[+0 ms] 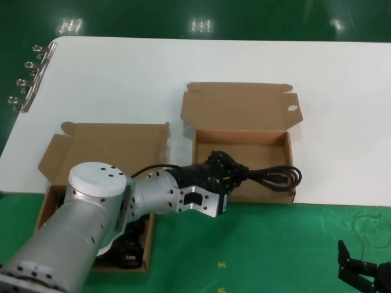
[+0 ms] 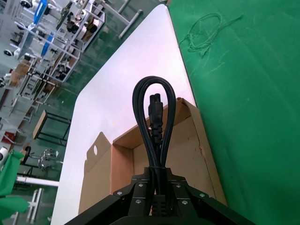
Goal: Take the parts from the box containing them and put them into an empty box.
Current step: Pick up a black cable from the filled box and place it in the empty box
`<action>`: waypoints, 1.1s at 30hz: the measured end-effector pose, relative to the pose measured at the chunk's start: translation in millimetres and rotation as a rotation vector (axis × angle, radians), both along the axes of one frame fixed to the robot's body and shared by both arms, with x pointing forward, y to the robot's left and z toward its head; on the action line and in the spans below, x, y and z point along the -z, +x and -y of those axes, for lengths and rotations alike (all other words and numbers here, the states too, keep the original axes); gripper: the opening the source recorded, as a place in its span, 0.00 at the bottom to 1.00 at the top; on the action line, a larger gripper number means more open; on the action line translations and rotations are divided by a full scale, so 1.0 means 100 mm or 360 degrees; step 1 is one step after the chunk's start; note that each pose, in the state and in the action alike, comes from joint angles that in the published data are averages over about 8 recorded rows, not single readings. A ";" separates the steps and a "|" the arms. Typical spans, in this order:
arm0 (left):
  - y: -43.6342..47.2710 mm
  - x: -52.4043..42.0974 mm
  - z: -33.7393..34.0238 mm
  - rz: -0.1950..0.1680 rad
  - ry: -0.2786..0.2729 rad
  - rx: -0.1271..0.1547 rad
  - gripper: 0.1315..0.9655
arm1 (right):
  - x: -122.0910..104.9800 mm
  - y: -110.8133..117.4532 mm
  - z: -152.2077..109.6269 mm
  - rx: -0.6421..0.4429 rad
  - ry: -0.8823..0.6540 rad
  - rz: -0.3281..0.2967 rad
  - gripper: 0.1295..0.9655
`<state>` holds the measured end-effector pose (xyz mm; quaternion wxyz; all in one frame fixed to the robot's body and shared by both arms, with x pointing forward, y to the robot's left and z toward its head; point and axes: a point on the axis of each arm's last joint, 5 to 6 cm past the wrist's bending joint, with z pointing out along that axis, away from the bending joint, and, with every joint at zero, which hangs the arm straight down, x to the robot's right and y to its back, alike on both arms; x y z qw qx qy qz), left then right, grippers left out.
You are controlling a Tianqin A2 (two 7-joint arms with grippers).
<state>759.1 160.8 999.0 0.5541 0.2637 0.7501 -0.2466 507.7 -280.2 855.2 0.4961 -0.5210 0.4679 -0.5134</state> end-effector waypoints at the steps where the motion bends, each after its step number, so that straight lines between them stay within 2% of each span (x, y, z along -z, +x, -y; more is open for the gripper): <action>1: 0.007 0.000 -0.004 0.0006 0.0003 0.0003 0.09 | 0.00 0.00 0.00 0.0000 0.0000 0.0000 1.00; 7: 0.046 -0.037 -0.058 0.0056 0.0015 -0.0007 0.09 | 0.00 0.00 0.00 0.0000 0.0000 0.0000 1.00; 13: 0.075 -0.092 -0.108 0.0101 0.0010 -0.0050 0.09 | 0.00 0.00 0.00 0.0000 0.0000 0.0000 1.00; 17: 0.089 -0.128 -0.127 0.0109 -0.0009 -0.0080 0.09 | 0.00 0.00 0.00 0.0000 0.0000 0.0000 1.00; 21: 0.097 -0.157 -0.125 0.0105 -0.0039 -0.0098 0.09 | 0.00 0.00 0.00 0.0000 0.0000 0.0000 1.00; 27: 0.100 -0.181 -0.099 0.0106 -0.0080 -0.0102 0.10 | 0.00 0.00 0.00 0.0000 0.0000 0.0000 1.00; 33: 0.097 -0.185 -0.069 0.0113 -0.0109 -0.0097 0.17 | 0.00 0.00 0.00 0.0000 0.0000 0.0000 1.00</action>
